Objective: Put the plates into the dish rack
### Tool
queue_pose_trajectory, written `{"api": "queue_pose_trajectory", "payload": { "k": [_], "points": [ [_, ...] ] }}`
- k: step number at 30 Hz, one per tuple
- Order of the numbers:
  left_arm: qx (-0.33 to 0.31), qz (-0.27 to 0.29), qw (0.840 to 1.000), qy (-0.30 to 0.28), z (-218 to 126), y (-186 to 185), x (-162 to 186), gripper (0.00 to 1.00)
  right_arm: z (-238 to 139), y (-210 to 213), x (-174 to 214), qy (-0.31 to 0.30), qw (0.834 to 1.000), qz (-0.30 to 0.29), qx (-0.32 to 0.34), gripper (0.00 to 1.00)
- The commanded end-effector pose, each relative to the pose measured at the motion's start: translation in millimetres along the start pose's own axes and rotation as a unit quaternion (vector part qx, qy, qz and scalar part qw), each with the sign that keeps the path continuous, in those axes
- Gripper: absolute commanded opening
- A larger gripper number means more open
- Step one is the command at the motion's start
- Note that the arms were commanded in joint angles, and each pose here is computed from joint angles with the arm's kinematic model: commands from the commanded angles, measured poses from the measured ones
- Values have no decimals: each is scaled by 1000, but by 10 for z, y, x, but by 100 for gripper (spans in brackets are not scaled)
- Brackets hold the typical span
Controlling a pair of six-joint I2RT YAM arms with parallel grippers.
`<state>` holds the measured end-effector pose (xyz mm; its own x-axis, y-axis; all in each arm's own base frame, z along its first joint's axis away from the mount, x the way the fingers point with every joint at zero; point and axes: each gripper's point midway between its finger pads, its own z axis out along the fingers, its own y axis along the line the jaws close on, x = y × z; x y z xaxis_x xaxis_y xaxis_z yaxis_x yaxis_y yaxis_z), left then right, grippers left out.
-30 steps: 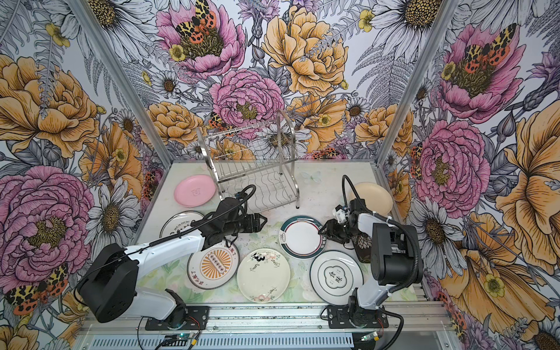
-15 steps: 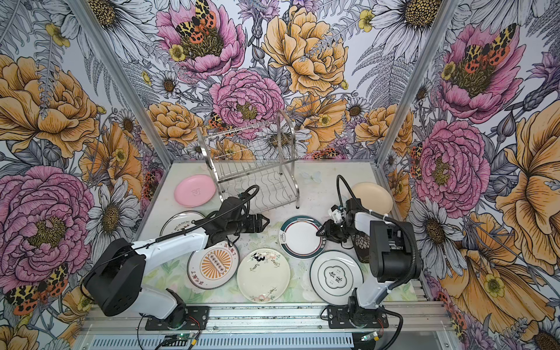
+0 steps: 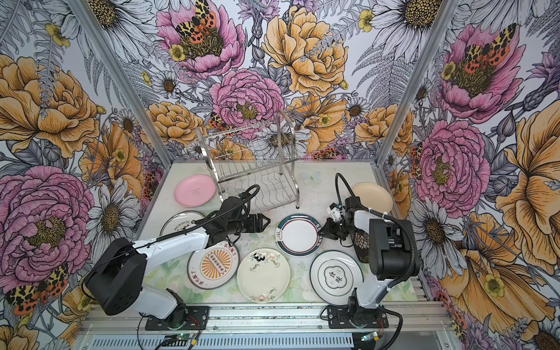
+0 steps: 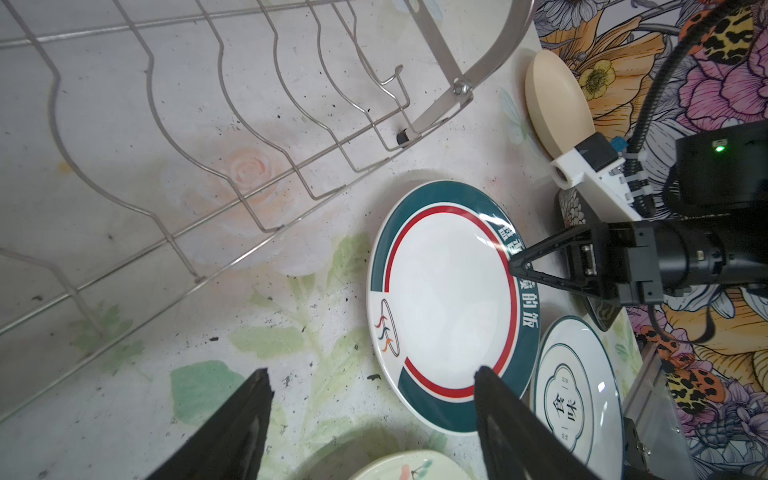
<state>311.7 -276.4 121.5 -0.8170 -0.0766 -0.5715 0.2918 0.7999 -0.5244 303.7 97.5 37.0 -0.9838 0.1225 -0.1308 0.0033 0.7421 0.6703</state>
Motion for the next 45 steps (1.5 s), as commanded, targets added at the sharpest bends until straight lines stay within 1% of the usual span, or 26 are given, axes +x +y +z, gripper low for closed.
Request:
{"api": "queue_pose_trajectory", "payload": {
  "k": [1, 5, 8, 10, 14, 23, 31, 34, 37, 42, 45],
  "points": [
    [18, 11, 1000, -19, -26, -93, -152, 78, 27, -115, 15, 9, 999, -8, 36, 0],
    [20, 10, 1000, -19, -26, -101, -163, 78, 21, -108, 39, 13, 999, -11, 35, 0],
    [24, 10, 999, -18, -23, -115, -163, 78, -8, -34, 36, 9, 1000, -14, 21, 0],
    [28, 8, 999, -19, -23, -128, -179, 80, -39, 41, 18, 3, 1000, -15, 9, 0],
    [40, 0, 999, -20, -13, -146, -207, 80, -141, 230, -31, -14, 999, -20, -21, 0],
    [64, -4, 998, -11, 52, -211, -244, 80, -423, 593, -157, -55, 996, -30, -66, 0],
    [96, -6, 995, -1, 85, -327, -277, 79, -630, 931, -93, -69, 990, -34, -118, 0],
    [110, -10, 994, 1, 88, -362, -292, 76, -704, 1044, -82, -77, 988, -43, -127, 0],
    [131, -15, 991, 5, 92, -433, -317, 69, -740, 1143, -80, -80, 986, -56, -132, 0],
    [183, -26, 983, 14, 97, -632, -364, 56, -769, 1289, -126, -83, 984, -79, -133, 0],
    [202, -33, 979, 21, 99, -694, -364, 45, -808, 1335, -173, -90, 983, -88, -133, 0]
  ]
}}
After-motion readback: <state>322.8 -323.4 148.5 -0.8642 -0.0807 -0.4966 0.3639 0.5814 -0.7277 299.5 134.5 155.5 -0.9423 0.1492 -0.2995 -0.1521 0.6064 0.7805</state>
